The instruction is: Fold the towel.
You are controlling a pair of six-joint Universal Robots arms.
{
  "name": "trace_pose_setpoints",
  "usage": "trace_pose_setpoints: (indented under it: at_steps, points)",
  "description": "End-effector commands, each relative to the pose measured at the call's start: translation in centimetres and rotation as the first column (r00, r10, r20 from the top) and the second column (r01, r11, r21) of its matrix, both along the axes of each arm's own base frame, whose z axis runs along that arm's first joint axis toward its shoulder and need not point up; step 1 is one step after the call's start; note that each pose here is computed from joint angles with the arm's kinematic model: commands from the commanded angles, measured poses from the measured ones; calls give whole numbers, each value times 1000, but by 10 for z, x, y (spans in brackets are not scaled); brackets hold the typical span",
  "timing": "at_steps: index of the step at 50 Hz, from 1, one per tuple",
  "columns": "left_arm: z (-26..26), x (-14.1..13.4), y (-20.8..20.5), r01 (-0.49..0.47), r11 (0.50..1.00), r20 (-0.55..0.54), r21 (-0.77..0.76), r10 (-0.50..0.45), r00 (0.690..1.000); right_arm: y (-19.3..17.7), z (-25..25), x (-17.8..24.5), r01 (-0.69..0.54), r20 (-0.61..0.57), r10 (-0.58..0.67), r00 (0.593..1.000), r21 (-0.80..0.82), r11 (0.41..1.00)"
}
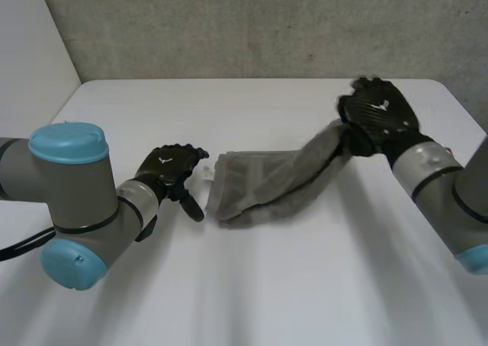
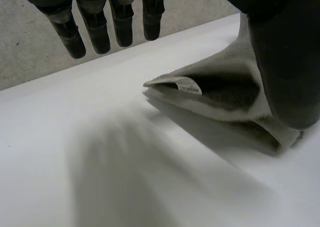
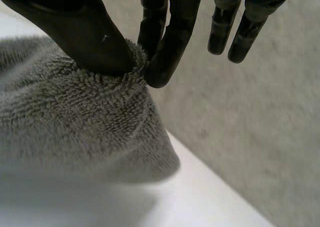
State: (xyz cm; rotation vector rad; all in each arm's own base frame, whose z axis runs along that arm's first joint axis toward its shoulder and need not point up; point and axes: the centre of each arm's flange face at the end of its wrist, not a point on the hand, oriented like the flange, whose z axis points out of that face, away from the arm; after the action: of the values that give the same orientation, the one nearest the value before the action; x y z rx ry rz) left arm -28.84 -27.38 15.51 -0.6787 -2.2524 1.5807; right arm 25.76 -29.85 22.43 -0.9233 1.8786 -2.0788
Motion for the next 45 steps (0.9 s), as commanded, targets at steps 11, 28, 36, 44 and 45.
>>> trace_pose_setpoints:
  at_steps: [11, 28, 36, 44, 45]
  points:
    - [24, 8, -10, -31, 998, -29, -62, 29, 999, 67, -38, 127, -408, -77, 406, 910, -1, 913]
    - [45, 25, -28, -93, 988, -63, -123, 86, 994, 91, -77, 149, -457, -108, 464, 879, 85, 885]
    - [55, 3, -21, -39, 987, -85, -159, 26, 996, 91, -21, 127, -372, 15, 373, 928, 129, 919]
    - [60, -27, -11, 36, 981, -102, -190, -57, 993, 24, 0, 57, -135, 237, 65, 969, 295, 946]
    - [56, -32, -10, 49, 982, -99, -185, -68, 993, 24, 0, 57, -135, 237, 64, 969, 295, 946]
